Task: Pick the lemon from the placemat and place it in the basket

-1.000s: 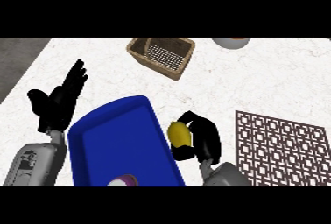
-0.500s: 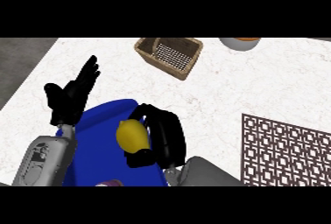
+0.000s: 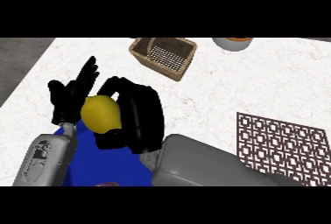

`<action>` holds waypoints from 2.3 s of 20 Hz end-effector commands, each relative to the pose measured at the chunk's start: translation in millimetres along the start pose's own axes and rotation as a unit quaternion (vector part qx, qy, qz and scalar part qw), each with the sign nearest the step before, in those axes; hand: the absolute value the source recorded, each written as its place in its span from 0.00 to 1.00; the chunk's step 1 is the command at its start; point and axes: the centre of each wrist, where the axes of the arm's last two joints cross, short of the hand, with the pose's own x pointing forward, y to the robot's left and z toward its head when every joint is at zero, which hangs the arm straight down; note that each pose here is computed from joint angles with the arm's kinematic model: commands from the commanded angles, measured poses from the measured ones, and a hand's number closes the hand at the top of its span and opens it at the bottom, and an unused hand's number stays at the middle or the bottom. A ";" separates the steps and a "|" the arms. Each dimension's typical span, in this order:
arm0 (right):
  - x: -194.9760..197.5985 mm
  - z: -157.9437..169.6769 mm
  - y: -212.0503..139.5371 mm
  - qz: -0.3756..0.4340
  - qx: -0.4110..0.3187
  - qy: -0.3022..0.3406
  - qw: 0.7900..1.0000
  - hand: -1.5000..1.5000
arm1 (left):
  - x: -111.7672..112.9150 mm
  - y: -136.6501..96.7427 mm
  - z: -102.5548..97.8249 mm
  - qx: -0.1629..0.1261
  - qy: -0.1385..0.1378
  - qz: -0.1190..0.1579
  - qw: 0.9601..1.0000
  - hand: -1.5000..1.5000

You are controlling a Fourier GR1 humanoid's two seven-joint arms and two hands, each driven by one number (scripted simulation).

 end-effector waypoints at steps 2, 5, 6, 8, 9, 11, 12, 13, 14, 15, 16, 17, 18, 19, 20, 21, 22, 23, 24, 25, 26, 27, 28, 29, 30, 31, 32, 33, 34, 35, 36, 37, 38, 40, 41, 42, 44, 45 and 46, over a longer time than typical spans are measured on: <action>42.8 -30.2 -7.9 -0.028 -0.053 0.018 0.998 1.00 | 5.1 -2.4 -3.3 0.002 -0.001 -0.002 1.000 0.50; 62.7 -48.5 -17.6 -0.064 -0.092 0.030 0.993 1.00 | 0.8 2.0 -3.0 0.007 -0.001 -0.004 1.000 0.50; 75.2 -57.1 -21.7 -0.059 -0.095 0.030 0.993 1.00 | -3.5 1.7 -1.5 0.008 0.001 -0.003 1.000 0.50; 78.9 -66.6 -18.6 -0.045 -0.113 0.034 0.992 1.00 | 3.0 4.5 -5.7 0.008 -0.006 -0.003 1.000 0.50; 86.5 -72.3 -19.9 -0.038 -0.119 0.038 0.991 1.00 | -2.1 0.6 -4.0 0.006 0.004 -0.003 1.000 0.50; 97.9 -82.5 -22.3 -0.034 -0.135 0.041 0.989 1.00 | 10.0 3.2 -10.9 0.005 -0.005 -0.013 1.000 0.50; 103.5 -88.6 -23.5 -0.024 -0.142 0.049 0.988 1.00 | 2.0 7.2 -8.8 0.011 0.003 -0.007 1.000 0.50; 109.4 -96.8 -26.9 -0.016 -0.150 0.059 0.987 1.00 | -3.8 12.0 -2.3 0.012 0.004 -0.005 1.000 0.50; 113.6 -102.2 -29.1 -0.017 -0.156 0.067 0.985 1.00 | -0.5 0.6 -3.5 0.006 0.000 -0.006 1.000 0.50; 111.2 -104.0 -25.1 -0.001 -0.160 0.064 0.985 1.00 | 5.2 -7.2 -5.4 0.003 -0.008 -0.011 1.000 0.50; 125.2 -111.4 -31.8 0.002 -0.168 0.060 0.984 1.00 | -1.7 9.8 -2.7 0.010 -0.007 -0.007 1.000 0.50; 124.5 -115.2 -30.0 0.022 -0.174 0.067 0.982 1.00 | 4.2 2.0 -5.9 0.007 -0.005 -0.003 1.000 0.50; 122.7 -121.5 -31.5 0.029 -0.179 0.074 0.981 1.00 | 4.1 2.2 -6.7 -0.001 -0.008 -0.003 1.000 0.50; 125.6 -126.0 -33.7 0.032 -0.182 0.080 0.979 1.00 | 5.5 7.5 -8.1 0.010 -0.010 -0.008 1.000 0.50; 130.2 -128.6 -34.0 0.052 -0.181 0.085 0.978 1.00 | 7.1 9.0 -7.2 0.008 -0.010 -0.007 1.000 0.50; 131.2 -128.7 -32.3 0.057 -0.184 0.082 0.978 1.00 | -1.5 6.0 -4.5 0.008 -0.006 -0.006 1.000 0.50; 115.0 -132.7 -29.4 0.063 -0.187 0.093 0.976 1.00 | 4.9 3.0 -4.2 -0.002 -0.015 -0.009 1.000 0.50; 119.8 -137.7 -34.1 0.060 -0.186 0.098 0.976 1.00 | 4.0 6.0 -4.7 0.010 -0.017 -0.011 1.000 0.50; 123.6 -136.9 -33.5 0.058 -0.186 0.103 0.975 1.00 | 7.4 -5.5 -11.4 0.006 -0.019 -0.006 1.000 0.50; 121.5 -139.7 -33.2 0.071 -0.189 0.106 0.974 1.00 | 9.7 6.1 -10.2 0.007 -0.015 -0.003 1.000 0.50; 120.8 -143.9 -35.1 0.090 -0.182 0.123 0.971 1.00 | 4.5 -4.8 -6.0 0.005 -0.020 -0.009 1.000 0.50; 113.4 -145.5 -33.6 0.094 -0.184 0.126 0.970 1.00 | 8.0 0.9 -6.8 0.007 -0.019 -0.012 1.000 0.50; 110.6 -150.6 -36.1 0.103 -0.188 0.136 0.967 1.00 | 13.7 0.4 -10.5 0.005 -0.027 -0.010 1.000 0.50; 113.2 -151.2 -37.5 0.092 -0.182 0.142 0.969 1.00 | 9.7 0.3 -8.0 0.006 -0.023 -0.005 1.000 0.50; 116.3 -152.2 -38.8 0.085 -0.184 0.142 0.969 1.00 | 11.6 -3.4 -10.3 0.010 -0.020 -0.002 1.000 0.50; 96.7 -155.8 -36.6 0.100 -0.186 0.152 0.966 1.00 | 6.1 -2.0 -4.0 0.011 -0.020 -0.010 1.000 0.50; 95.6 -156.7 -37.0 0.094 -0.185 0.159 0.965 1.00 | 7.9 -1.1 -7.0 0.006 -0.014 -0.010 1.000 0.50; 106.4 -158.2 -40.0 0.098 -0.183 0.163 0.964 1.00 | 14.5 5.5 -9.3 0.014 -0.022 -0.004 1.000 0.50; 90.7 -159.2 -37.4 0.102 -0.183 0.163 0.964 1.00 | 4.4 8.6 -7.6 0.017 -0.021 -0.009 1.000 0.50; 86.3 -162.8 -39.4 0.105 -0.190 0.172 0.961 1.00 | -0.7 -7.2 -5.0 0.007 -0.014 -0.006 1.000 0.50; 79.5 -161.8 -37.1 0.108 -0.184 0.174 0.961 1.00 | 8.5 14.0 -5.4 0.021 -0.016 -0.011 1.000 0.50; 75.8 -164.3 -38.6 0.108 -0.188 0.176 0.960 1.00 | 6.9 9.1 -6.7 0.019 -0.017 -0.001 1.000 0.50; 82.3 -165.6 -41.0 0.108 -0.179 0.178 0.962 1.00 | 3.0 13.4 -5.1 0.019 -0.013 -0.004 1.000 0.50; 75.4 -164.1 -38.5 0.096 -0.179 0.176 0.963 1.00 | 8.9 2.3 -6.0 0.023 -0.018 -0.007 1.000 0.50; 70.3 -163.5 -37.1 0.092 -0.182 0.176 0.963 1.00 | 6.5 11.1 -7.5 0.021 -0.016 -0.007 1.000 0.50; 66.3 -164.4 -37.4 0.092 -0.178 0.183 0.962 1.00 | 6.5 -0.9 -7.8 0.015 -0.020 -0.005 1.000 0.50; 66.0 -164.1 -38.8 0.060 -0.172 0.175 0.968 1.00 | 4.7 10.5 -5.7 0.025 -0.016 -0.002 1.000 0.50; 73.1 -164.3 -40.3 0.060 -0.156 0.174 0.971 1.00 | 10.3 7.6 -7.1 0.024 -0.013 -0.004 1.000 0.50; 65.2 -164.5 -39.0 0.058 -0.164 0.179 0.968 1.00 | 15.0 14.2 -8.2 0.030 -0.021 -0.007 0.999 0.50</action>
